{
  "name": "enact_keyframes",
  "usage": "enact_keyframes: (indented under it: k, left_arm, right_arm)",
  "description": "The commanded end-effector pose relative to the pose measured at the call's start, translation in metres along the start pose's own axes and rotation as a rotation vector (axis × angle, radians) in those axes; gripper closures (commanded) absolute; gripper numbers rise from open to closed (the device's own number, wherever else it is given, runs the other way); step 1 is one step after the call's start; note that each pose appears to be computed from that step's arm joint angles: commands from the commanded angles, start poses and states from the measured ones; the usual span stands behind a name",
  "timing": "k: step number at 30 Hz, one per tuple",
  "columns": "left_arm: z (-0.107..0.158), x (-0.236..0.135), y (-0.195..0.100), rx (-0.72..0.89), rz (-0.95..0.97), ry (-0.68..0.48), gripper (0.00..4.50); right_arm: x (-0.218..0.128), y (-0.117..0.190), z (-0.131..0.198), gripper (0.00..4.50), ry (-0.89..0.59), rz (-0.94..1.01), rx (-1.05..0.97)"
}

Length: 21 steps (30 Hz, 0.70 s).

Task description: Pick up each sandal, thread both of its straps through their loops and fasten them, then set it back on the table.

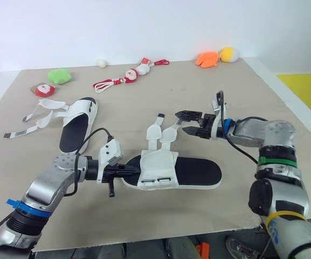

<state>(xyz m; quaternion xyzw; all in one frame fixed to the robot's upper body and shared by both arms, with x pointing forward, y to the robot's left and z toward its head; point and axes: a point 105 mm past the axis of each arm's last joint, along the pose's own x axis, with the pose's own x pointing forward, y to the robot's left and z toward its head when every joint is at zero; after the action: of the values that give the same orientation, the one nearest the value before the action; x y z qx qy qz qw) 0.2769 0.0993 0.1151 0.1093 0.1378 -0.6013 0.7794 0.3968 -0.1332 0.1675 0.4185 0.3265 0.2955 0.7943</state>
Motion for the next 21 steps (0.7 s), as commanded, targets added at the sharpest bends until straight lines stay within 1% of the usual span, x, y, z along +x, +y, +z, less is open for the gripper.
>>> enact_keyframes:
  k: [1,4,7,9,12,15,17,21]
  left_arm:
    - [-0.003,0.001,-0.001,0.010,0.002,0.013,4.46]
    - [-0.004,0.000,-0.002,0.010,0.005,0.012,4.46]
    - [-0.004,0.000,-0.003,0.008,0.009,0.008,4.46]
    - [-0.004,0.000,-0.003,0.008,0.010,0.006,4.46]
    - [-0.005,0.000,-0.004,0.007,0.010,0.005,4.46]
    - [-0.004,0.000,-0.003,0.008,0.014,0.003,4.50]
    - [-0.004,0.000,-0.002,0.010,0.018,0.002,4.50]
    - [-0.005,-0.001,-0.001,0.009,0.023,0.000,4.50]
  right_arm:
    - [0.008,0.001,0.007,0.00,-0.022,0.012,0.001]
    - [0.016,-0.006,0.006,0.00,-0.020,-0.007,0.008]
    - [0.021,-0.006,0.009,0.00,-0.034,0.005,0.008]
    - [0.025,-0.006,0.017,0.00,-0.093,0.007,0.008]
    - [0.031,-0.006,0.021,0.00,-0.124,0.005,0.017]
    - [0.033,-0.008,0.023,0.82,-0.134,-0.006,0.011]
    - [0.033,-0.009,0.023,1.80,-0.133,-0.006,0.000]
    - [0.032,-0.011,0.021,3.90,-0.114,-0.001,-0.038]
